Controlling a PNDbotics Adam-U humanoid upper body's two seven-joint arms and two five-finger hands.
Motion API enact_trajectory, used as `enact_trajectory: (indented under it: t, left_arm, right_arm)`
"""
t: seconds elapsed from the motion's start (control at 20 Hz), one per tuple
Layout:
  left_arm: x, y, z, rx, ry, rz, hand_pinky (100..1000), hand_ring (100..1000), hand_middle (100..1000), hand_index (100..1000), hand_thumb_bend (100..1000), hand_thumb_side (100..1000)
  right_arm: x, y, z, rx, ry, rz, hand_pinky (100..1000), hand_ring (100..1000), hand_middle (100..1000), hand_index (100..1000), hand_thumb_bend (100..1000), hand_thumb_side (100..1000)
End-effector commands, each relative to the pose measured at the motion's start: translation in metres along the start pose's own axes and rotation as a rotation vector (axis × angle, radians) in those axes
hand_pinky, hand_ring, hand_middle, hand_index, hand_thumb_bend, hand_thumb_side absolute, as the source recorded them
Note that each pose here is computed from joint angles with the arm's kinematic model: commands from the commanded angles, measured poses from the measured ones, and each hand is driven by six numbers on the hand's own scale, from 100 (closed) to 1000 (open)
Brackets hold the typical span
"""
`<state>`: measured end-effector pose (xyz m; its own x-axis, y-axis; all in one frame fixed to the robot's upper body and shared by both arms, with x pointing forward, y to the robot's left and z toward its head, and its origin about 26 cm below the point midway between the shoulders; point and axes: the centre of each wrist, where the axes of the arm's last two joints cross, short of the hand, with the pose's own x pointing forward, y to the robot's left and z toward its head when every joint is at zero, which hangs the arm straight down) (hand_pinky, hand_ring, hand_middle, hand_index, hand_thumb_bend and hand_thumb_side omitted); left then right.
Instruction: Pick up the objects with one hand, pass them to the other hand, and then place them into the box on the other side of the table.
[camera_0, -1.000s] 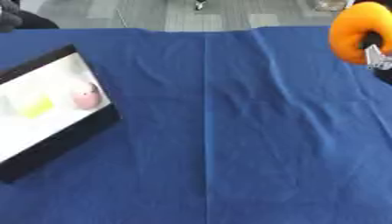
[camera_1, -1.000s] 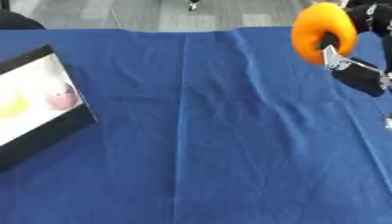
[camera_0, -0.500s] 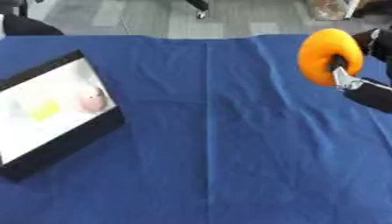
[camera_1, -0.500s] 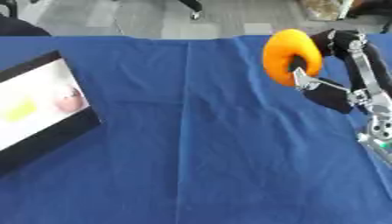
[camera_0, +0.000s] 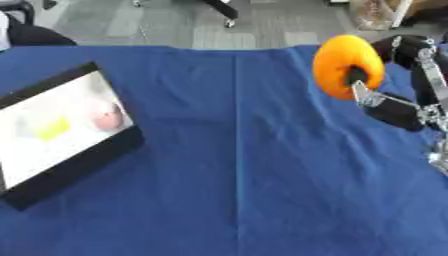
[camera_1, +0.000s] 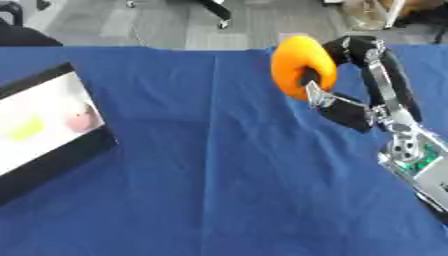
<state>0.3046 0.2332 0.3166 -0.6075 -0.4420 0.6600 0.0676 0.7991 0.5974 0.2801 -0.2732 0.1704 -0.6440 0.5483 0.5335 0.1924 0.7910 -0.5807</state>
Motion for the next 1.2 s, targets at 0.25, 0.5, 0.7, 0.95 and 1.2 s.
enact_trajectory:
  t: [0.25, 0.5, 0.7, 0.95, 1.2]
  left_arm:
    - [0.023, -0.002, -0.009, -0.189, -0.008, -0.173, 788, 713, 683, 801, 100, 432]
    - [0.033, -0.016, -0.016, -0.325, -0.028, -0.24, 794, 733, 705, 812, 100, 421]
    - [0.038, -0.028, -0.019, -0.451, -0.015, -0.29, 801, 749, 728, 839, 100, 467]
    - [0.046, -0.048, -0.023, -0.628, 0.012, -0.367, 815, 777, 761, 895, 100, 588]
    - [0.053, -0.068, -0.025, -0.744, -0.002, -0.452, 834, 798, 786, 912, 100, 622]
  right_arm:
    - [0.011, 0.012, -0.006, 0.039, -0.089, 0.009, 612, 471, 421, 609, 100, 100]
    - [0.016, 0.018, -0.01, 0.068, -0.115, 0.004, 614, 472, 422, 609, 100, 100]
    - [0.018, 0.021, -0.012, 0.076, -0.135, -0.003, 616, 473, 423, 609, 100, 100]
    - [0.022, 0.025, -0.016, 0.077, -0.174, -0.013, 618, 473, 424, 607, 100, 100]
    - [0.024, 0.029, -0.017, 0.082, -0.205, -0.016, 618, 473, 423, 606, 100, 100]
